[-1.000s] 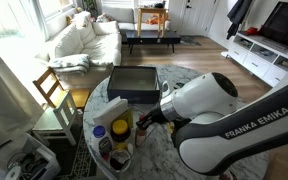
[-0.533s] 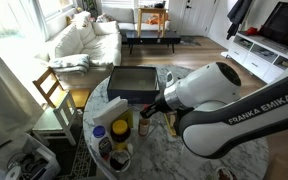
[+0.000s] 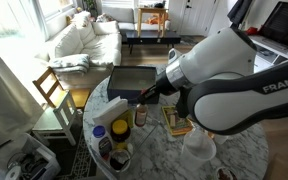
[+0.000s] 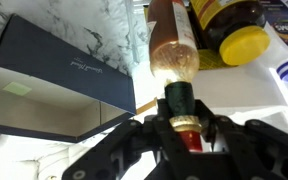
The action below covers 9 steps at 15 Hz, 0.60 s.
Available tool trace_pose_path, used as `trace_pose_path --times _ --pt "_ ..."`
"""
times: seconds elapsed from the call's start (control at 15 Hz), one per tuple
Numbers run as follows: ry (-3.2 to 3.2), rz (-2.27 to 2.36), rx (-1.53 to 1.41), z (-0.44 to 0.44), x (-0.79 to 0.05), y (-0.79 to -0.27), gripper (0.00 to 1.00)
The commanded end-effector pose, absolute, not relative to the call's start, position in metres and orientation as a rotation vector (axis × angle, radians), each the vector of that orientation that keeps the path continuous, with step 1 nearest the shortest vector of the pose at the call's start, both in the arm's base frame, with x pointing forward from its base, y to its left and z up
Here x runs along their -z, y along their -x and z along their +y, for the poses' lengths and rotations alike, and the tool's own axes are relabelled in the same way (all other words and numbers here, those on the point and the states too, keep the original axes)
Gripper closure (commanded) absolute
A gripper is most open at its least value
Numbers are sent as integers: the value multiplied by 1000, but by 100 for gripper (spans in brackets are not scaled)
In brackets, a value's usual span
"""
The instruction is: Remove the bottle with an orange cap from the clear case, put it on the table, put the plastic cup in the clear case ad then put the orange packet in the plastic cup in the clear case
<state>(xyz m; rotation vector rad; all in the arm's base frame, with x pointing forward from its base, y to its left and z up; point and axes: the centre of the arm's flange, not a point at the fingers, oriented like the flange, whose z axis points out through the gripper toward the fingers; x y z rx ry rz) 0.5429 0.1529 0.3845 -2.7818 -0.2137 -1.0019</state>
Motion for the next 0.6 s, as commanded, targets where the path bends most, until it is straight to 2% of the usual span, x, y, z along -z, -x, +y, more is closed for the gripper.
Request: trace_pose_path --times 0.0,0.53 --pt "2786 -218 1006 143 -423 -540 92" --pt "2866 -121 1133 89 -473 -534 92"
